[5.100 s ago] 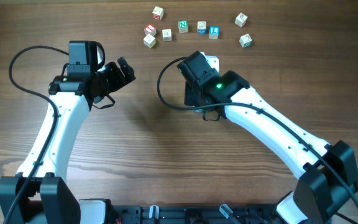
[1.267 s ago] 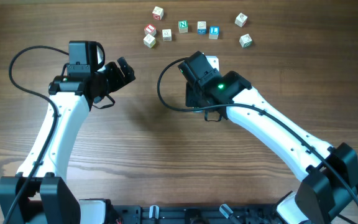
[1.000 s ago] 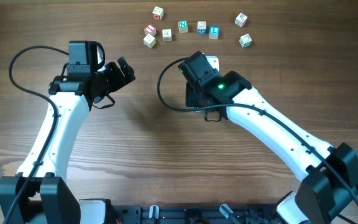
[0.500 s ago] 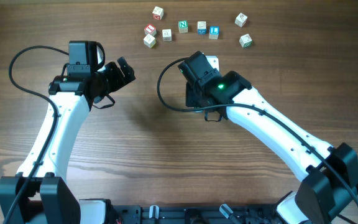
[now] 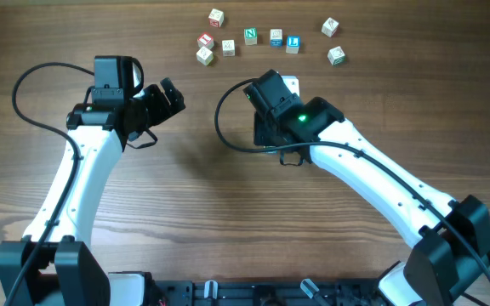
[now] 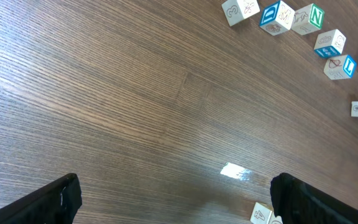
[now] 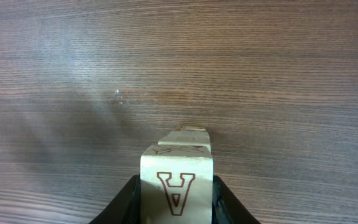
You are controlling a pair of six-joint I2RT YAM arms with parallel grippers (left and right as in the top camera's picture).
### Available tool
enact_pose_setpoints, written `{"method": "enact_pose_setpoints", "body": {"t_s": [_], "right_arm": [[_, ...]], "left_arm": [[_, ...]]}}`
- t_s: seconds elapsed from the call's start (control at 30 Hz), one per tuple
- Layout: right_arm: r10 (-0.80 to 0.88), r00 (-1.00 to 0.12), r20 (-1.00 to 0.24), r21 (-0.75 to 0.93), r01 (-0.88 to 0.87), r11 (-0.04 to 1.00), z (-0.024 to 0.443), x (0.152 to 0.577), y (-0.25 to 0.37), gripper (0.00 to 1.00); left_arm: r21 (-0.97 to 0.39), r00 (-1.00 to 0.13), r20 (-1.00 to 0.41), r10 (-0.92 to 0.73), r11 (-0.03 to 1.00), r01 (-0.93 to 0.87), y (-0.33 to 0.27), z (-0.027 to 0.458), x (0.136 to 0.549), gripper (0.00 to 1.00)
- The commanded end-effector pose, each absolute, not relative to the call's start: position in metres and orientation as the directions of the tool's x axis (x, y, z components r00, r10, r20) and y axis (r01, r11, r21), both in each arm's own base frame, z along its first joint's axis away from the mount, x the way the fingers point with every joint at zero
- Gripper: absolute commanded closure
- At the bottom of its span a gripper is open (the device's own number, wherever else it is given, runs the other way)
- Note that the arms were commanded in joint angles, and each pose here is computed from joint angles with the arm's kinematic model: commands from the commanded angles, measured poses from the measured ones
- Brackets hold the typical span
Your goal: Form a tower
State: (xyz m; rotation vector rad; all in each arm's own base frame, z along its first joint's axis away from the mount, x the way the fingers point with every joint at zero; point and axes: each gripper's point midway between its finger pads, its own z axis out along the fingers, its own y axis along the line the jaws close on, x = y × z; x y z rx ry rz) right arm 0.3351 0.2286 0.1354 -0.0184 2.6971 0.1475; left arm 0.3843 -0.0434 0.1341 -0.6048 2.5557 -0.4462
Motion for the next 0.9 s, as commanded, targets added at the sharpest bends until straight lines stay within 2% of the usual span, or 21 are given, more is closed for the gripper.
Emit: {"method": "enact_pose_setpoints", "body": {"t_s": [0.0,0.7,0.87], "right_arm": [[0.003,-0.894,-0.448,0.099,-0.047,0.994,0.1422,0.3354,0.2264,0.87],[-0.029,-0.896,-0.443,0.080,-0.072,0.994,0.1411,0.3335,0.2248,0.87],[-0.030,-0.896,-0.443,0.080,-0.072,0.994,0.1411,0.3336,0.2248,0.81]], "left_arm": [[-0.405,-0.790,-0.371,-0.488,0.851,-0.335,-0.0426,0.1330,0.3838,0.00],[-0.405,-0.790,-0.371,-0.488,0.851,-0.335,-0.0426,0.1330,0.3838,0.00],[-0.405,-0.790,-0.371,-0.488,0.851,-0.335,-0.0426,0.1330,0.3838,0.00]]}}
